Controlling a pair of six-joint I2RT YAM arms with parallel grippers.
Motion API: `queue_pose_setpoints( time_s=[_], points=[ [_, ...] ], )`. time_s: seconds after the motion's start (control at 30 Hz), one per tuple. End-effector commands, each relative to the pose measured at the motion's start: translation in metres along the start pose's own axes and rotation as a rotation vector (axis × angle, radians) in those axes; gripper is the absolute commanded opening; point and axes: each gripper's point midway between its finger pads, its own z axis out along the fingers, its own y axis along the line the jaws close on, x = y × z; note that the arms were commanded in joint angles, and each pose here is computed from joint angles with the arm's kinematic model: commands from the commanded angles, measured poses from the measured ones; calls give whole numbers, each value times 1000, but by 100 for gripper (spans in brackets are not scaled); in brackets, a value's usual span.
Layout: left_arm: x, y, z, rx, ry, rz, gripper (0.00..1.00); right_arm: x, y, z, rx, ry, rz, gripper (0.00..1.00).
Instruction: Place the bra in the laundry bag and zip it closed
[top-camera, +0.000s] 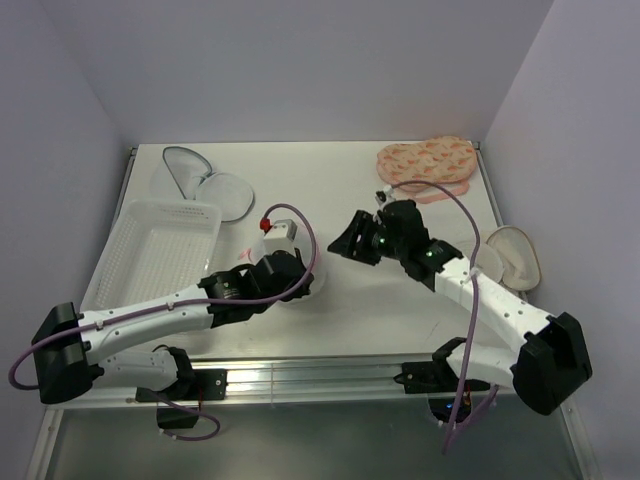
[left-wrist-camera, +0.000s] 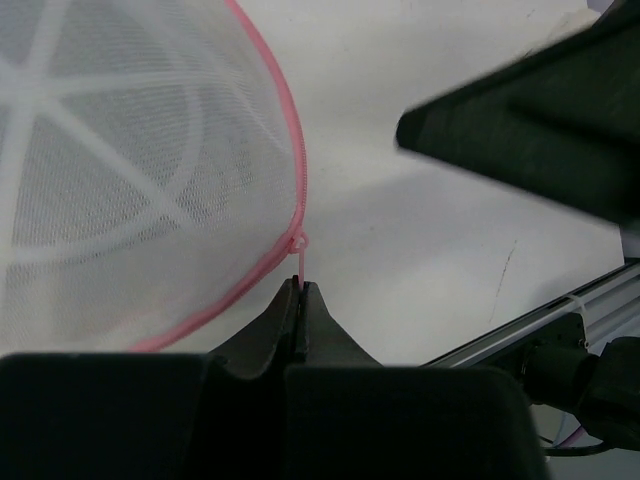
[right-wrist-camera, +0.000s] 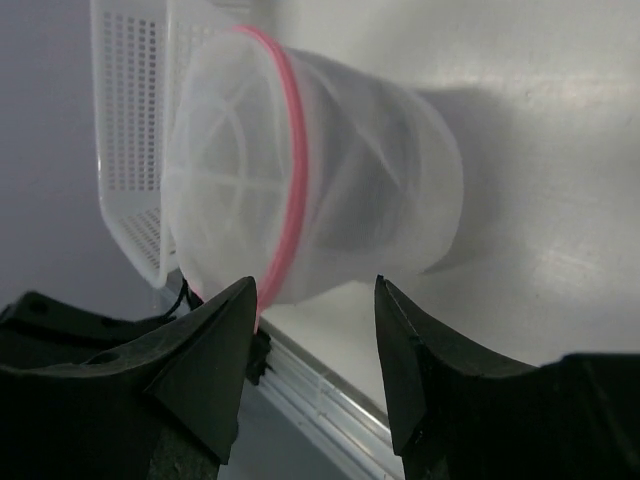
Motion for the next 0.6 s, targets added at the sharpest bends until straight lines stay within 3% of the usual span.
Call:
queue_pose_setpoints(
  time_s=[0.0, 0.23, 0.57],
  points=[
    [-13, -27, 0, 82, -26, -8, 0, 21, 4, 2, -74, -1, 121, 58],
    [-9, -29, 3, 83, -14, 0, 0, 20, 16, 11, -134, -38, 210, 58],
    [-5, -25, 5, 74, -8, 3, 0, 19, 19, 19, -138, -45, 219, 57]
  ],
)
